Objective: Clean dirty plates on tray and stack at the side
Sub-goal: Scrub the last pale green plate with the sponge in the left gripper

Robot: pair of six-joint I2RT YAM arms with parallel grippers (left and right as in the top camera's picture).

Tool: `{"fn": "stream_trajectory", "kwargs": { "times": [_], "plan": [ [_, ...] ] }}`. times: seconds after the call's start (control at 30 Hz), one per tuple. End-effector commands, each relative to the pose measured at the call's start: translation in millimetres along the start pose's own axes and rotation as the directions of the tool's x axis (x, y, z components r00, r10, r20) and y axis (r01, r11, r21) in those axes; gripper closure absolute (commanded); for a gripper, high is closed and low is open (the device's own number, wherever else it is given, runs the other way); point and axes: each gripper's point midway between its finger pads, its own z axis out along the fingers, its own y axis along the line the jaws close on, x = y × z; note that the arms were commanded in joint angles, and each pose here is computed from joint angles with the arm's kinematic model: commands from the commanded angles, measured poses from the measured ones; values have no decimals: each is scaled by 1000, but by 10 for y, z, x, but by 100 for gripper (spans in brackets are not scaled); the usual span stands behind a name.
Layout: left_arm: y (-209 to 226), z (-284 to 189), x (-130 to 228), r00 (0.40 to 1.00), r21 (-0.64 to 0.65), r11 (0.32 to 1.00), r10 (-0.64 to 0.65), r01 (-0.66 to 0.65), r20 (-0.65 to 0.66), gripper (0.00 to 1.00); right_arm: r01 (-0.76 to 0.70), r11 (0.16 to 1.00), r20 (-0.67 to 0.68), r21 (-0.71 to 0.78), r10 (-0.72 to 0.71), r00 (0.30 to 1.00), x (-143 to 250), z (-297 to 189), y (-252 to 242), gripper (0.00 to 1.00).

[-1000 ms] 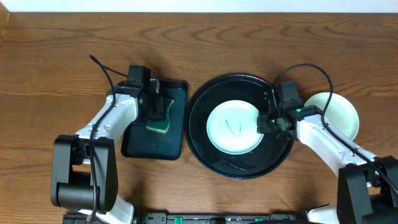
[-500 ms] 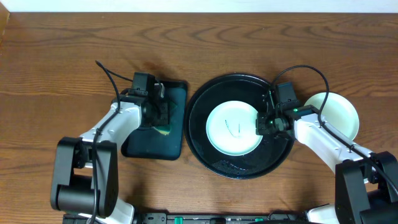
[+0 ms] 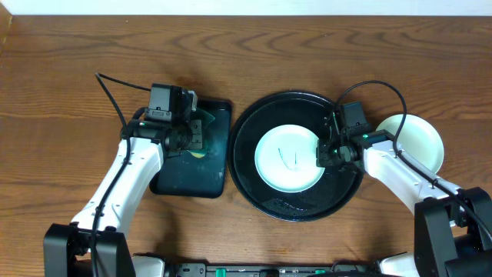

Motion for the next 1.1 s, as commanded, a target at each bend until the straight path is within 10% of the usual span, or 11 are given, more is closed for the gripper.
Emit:
{"fn": "stream_trajectory", "kwargs": {
  "times": [0.0, 0.33, 0.7, 1.07],
  "plan": [
    [149, -106, -220, 996, -108, 994, 11, -1, 87, 93, 22, 1000, -8, 6, -22, 1000, 23, 22, 8, 99],
    [219, -343, -416, 962, -461, 884, 189, -79, 197, 93, 22, 1000, -5, 4, -22, 1000, 16, 22, 11, 99],
    [24, -394, -419, 939, -533, 839, 266, -113, 219, 93, 22, 1000, -5, 4, -22, 1000, 15, 22, 11, 99],
    [-1006, -145, -121, 971, 179, 959, 201, -222, 128, 92, 18, 998, -43, -68, -21, 999, 96, 17, 133, 99]
  ]
}}
